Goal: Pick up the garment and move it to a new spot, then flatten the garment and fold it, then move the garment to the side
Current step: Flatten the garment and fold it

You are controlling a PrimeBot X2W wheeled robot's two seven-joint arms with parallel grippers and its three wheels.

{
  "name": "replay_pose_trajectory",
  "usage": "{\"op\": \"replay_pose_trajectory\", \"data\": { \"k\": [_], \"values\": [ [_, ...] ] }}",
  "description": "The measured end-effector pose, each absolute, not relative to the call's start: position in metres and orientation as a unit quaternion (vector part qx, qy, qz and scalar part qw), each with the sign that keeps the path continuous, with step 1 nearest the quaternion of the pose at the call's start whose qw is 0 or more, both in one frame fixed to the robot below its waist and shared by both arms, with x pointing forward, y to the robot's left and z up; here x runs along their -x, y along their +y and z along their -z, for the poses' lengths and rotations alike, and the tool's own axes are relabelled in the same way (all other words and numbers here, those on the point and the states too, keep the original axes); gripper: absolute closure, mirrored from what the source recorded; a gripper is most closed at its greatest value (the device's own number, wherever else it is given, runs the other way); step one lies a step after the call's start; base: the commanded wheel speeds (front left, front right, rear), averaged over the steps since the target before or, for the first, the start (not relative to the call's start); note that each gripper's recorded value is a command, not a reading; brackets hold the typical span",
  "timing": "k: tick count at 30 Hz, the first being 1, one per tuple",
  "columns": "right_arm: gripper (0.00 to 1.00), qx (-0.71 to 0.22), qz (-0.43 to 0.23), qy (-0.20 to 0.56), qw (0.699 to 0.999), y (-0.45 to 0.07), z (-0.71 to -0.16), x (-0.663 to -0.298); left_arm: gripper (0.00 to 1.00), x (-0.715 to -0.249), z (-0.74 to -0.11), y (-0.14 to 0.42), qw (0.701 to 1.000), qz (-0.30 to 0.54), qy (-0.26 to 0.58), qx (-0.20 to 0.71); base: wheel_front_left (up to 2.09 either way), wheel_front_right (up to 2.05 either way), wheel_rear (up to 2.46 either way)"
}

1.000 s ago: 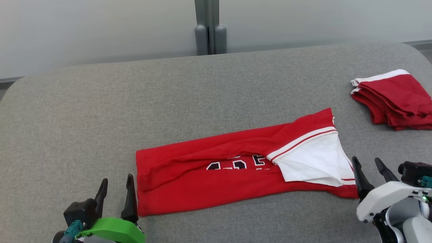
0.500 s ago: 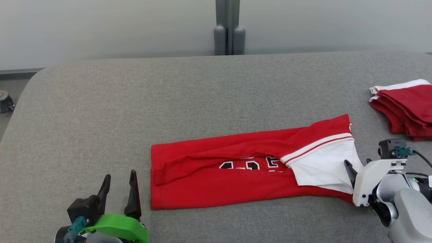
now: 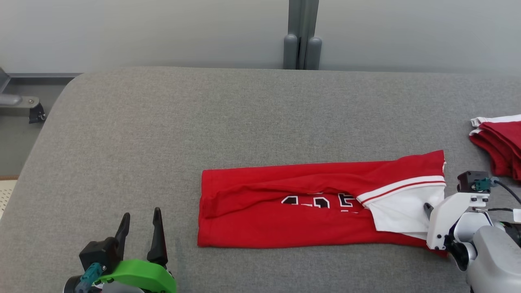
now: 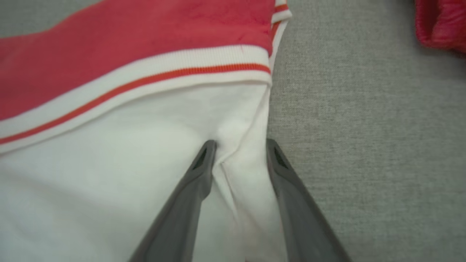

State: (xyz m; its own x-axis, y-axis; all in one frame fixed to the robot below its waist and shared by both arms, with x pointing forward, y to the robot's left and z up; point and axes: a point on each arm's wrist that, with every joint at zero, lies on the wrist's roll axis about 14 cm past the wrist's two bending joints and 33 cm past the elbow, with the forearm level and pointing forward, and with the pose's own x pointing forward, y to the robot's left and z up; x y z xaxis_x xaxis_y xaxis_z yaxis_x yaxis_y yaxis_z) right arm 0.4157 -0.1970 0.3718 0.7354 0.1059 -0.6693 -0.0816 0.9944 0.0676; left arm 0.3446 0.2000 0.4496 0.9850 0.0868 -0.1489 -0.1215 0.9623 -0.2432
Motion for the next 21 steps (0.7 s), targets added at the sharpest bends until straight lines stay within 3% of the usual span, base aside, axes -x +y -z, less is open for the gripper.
{"op": "replay_pose_trajectory", "data": {
  "k": [1, 9, 21],
  "values": [
    [1.0, -0.018, -0.053, 0.357, 0.933, -0.195, -0.373, -0.416, 0.0, -0.344, -0.45, 0.2, 0.988, -0.053, 0.068, 0.127, 0.0, 0.0, 0.0],
    [1.0, -0.029, -0.04, 0.319, 0.947, -0.205, -0.388, -0.416, 0.0, -0.343, -0.451, 0.186, 0.989, -0.029, 0.069, 0.126, 0.0, 0.0, 0.0],
    [1.0, -0.032, 0.02, 0.263, 0.964, -0.275, -0.419, -0.394, 0.0, -0.353, -0.454, 0.149, 0.989, 0.029, 0.072, 0.125, 0.0, 0.0, 0.0]
  ]
}}
